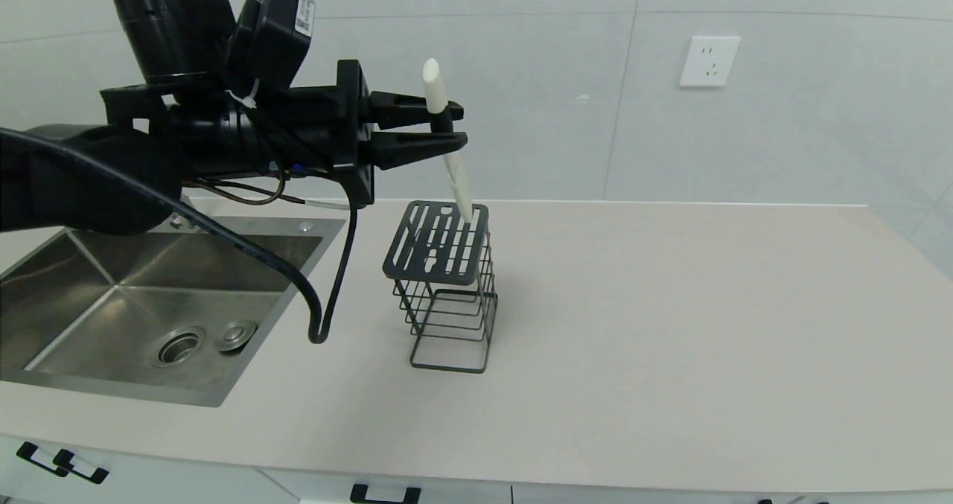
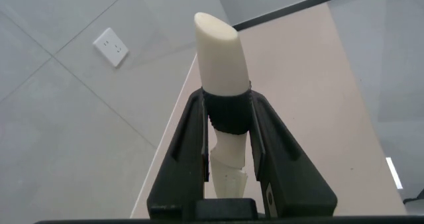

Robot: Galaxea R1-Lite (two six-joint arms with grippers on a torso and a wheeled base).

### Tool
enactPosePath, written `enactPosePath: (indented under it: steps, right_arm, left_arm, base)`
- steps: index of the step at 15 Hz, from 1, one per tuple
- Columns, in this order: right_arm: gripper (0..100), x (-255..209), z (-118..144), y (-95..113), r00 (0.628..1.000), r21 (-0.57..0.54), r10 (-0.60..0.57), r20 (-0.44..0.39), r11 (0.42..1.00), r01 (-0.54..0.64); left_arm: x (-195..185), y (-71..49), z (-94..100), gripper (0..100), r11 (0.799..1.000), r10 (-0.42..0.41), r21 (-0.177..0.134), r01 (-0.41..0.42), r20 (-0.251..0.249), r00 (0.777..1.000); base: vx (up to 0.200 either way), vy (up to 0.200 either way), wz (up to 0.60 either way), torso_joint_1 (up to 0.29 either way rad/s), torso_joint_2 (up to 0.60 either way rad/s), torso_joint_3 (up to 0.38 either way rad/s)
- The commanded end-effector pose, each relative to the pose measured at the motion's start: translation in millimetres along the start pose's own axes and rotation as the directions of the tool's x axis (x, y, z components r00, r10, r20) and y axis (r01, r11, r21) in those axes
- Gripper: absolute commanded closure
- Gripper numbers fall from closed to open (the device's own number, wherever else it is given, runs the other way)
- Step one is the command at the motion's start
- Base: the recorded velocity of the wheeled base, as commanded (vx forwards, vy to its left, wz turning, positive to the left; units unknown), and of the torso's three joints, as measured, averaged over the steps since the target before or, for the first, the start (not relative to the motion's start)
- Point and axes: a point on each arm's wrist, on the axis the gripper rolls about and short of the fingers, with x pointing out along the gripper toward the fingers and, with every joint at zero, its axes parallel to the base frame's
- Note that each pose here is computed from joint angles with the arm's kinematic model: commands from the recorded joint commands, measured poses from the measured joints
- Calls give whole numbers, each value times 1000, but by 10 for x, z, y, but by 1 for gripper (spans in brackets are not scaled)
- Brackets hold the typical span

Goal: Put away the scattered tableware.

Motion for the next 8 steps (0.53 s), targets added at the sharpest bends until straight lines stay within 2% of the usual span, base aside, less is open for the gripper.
enactPosePath:
  steps: [1, 3, 8]
  right_arm:
    - [100, 1, 0, 0, 1000, 0, 1, -1, 1000, -1]
    - [100, 2, 0, 0, 1000, 0, -1, -3, 1000, 1]
    - [100, 1, 0, 0, 1000, 0, -1, -1, 1000, 1]
  left_arm:
    - [-13, 117, -182, 100, 1000, 10, -11, -10, -13, 1000]
    - [-14, 164, -253, 100, 1000, 16, -12, -16, -18, 1000]
    - [13, 162, -330, 100, 1000, 2, -26, -2, -16, 1000]
  base:
    - [0, 0, 0, 0, 0, 0]
    - [0, 0, 0, 0, 0, 0]
    - [0, 0, 0, 0, 0, 0]
